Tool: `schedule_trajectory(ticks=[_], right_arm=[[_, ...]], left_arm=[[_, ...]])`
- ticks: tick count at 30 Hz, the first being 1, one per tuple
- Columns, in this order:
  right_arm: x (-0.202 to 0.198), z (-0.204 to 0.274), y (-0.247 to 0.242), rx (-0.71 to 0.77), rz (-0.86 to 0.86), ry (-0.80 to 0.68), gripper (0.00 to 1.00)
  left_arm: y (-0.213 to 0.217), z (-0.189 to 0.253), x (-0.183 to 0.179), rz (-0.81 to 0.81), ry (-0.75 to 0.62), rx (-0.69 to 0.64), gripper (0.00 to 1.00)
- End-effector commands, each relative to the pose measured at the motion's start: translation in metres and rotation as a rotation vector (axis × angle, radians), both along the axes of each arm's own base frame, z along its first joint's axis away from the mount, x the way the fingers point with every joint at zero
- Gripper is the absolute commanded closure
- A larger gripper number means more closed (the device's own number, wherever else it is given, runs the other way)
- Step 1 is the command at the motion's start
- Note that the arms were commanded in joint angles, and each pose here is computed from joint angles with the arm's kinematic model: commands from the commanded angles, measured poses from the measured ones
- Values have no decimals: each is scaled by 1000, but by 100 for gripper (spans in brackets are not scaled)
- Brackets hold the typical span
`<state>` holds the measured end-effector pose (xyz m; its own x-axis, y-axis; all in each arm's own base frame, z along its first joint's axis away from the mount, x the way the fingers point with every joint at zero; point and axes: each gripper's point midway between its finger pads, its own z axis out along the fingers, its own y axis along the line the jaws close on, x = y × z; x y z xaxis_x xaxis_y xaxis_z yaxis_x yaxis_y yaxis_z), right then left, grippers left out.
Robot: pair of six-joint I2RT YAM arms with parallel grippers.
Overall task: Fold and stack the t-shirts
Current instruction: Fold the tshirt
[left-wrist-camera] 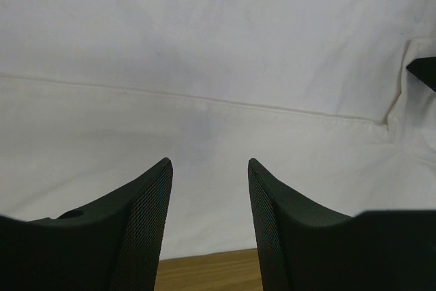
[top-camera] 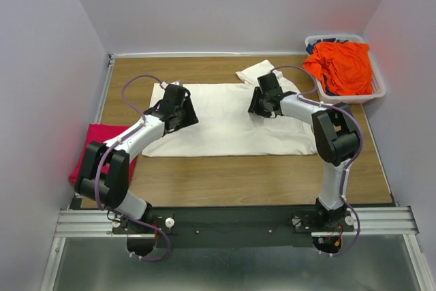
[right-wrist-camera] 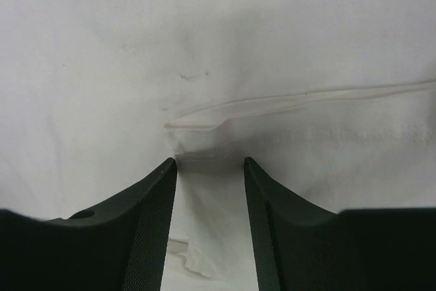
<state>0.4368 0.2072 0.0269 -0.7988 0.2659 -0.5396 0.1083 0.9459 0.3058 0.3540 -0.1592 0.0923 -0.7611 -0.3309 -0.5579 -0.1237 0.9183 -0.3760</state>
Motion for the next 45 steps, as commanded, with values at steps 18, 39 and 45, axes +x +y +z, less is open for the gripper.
schedule_trajectory(ticks=[18,39,45], right_arm=[[-17,11,12,6,93,-27,25],[158,106,-19,-46,41,-382,23],[174,84,-31,-53,52,-368,23]], left_arm=[[59,51,102,275,-92,-53,43],[184,-7,249,515,-29,440,49],[187,-18,250,492,-18,471,49]])
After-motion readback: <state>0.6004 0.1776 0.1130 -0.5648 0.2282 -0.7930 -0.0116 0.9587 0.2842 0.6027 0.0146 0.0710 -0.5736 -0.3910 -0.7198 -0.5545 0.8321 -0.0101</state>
